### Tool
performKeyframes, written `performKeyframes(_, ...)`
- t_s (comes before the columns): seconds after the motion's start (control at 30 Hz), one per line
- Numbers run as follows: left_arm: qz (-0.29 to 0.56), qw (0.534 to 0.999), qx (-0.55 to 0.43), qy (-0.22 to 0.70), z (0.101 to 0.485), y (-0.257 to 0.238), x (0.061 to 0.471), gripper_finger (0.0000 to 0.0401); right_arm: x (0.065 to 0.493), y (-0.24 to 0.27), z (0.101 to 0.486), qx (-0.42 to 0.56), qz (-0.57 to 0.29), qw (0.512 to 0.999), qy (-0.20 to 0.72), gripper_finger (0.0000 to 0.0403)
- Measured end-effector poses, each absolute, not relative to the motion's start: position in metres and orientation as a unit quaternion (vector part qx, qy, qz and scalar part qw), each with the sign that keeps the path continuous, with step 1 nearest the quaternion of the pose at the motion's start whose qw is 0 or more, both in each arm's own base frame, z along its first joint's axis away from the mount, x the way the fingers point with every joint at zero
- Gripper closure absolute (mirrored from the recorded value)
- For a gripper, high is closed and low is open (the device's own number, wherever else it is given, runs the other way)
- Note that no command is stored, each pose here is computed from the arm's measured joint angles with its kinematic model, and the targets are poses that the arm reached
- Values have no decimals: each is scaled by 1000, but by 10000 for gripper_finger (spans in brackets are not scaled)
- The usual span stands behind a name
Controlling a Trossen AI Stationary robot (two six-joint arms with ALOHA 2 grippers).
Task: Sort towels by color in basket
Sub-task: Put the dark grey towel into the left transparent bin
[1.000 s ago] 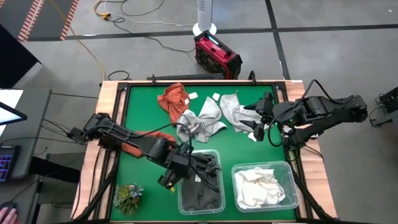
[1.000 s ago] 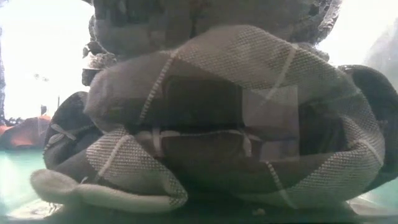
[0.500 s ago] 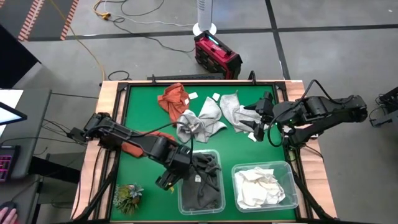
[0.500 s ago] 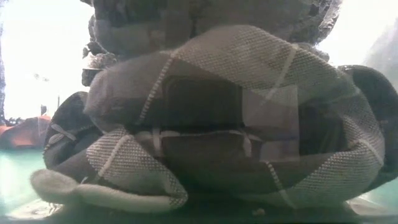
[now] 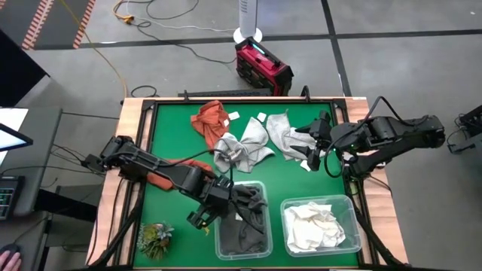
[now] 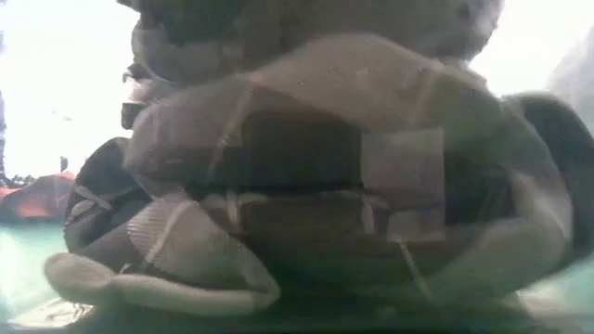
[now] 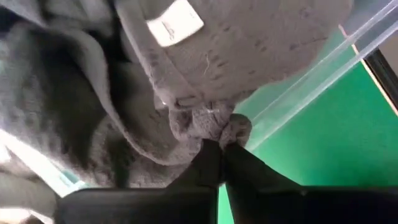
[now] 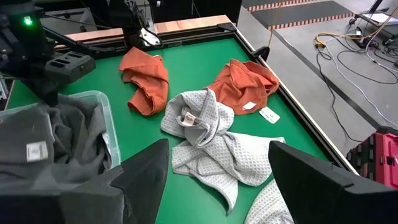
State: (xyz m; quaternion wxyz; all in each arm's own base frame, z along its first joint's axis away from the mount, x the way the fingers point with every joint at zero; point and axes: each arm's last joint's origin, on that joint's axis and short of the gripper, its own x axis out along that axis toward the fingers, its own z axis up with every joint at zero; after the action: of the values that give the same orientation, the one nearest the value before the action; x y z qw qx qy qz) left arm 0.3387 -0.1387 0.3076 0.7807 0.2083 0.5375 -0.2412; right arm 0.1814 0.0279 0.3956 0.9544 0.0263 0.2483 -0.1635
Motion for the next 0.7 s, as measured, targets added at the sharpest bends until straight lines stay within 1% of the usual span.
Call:
performKeyframes(0.2,-244,822,221,465,324,-143,351,398,181,28,396,28,-164,955,247,97)
performKeyframes(0.27,-245,823,223,461,324,-144,352,398,181,28,396,28,-164,955,247,97)
performKeyframes(0.37,-249,830,222,448,308,-146,363,398,182,28,396,28,-164,955,247,97)
performKeyframes(0.57,-261,800,223,492,249,-151,385,398,182,28,396,28,-164,955,247,97)
performKeyframes(0.7,-262,787,217,515,225,-153,395,397,182,28,396,28,-164,955,247,97)
